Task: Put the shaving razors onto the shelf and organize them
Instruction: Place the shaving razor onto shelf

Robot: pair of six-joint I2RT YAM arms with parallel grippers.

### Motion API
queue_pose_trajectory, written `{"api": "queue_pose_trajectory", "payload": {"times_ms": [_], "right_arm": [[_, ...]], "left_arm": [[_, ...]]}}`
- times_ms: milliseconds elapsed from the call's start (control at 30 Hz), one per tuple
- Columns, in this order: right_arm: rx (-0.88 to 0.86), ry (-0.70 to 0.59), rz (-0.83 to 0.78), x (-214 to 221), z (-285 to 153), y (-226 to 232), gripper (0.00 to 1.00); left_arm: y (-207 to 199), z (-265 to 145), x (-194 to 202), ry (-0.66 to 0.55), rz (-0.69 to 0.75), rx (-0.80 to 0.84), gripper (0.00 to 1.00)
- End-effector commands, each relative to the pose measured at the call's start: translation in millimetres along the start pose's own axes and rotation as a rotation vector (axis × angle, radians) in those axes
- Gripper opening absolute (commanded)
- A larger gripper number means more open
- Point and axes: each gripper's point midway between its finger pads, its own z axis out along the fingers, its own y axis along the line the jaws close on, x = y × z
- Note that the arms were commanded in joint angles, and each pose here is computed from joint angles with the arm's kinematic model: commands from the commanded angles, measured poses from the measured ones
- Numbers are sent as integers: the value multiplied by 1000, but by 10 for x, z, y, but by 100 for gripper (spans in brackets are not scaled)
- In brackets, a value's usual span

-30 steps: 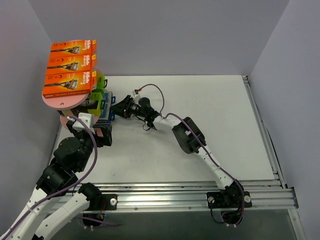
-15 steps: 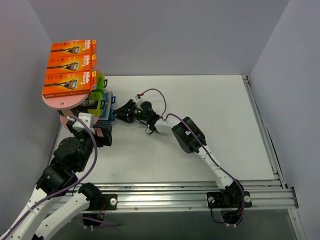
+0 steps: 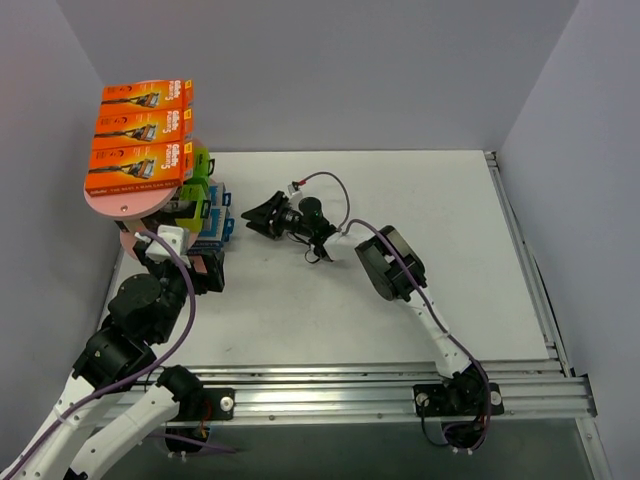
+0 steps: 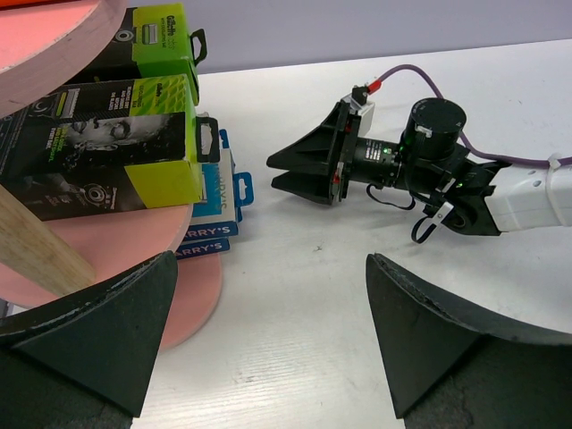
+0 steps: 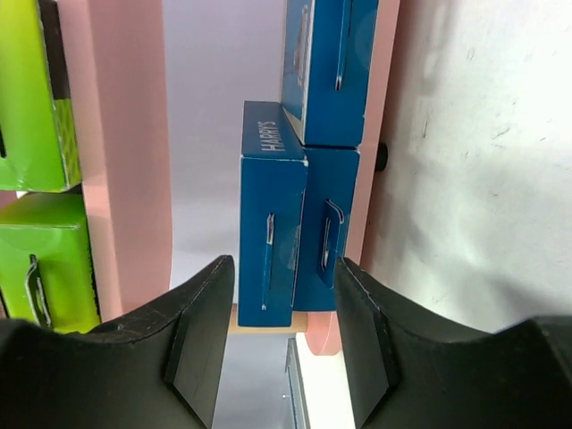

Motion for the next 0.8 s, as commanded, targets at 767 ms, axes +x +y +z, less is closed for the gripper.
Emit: {"api": "queue_pose_trajectory", "payload": {"times_ms": [767], "right_arm": [[-167,37,-99,136,213,793,32]], "left_arm": [[-1,7,-131,-41,-23,-2,95]]}}
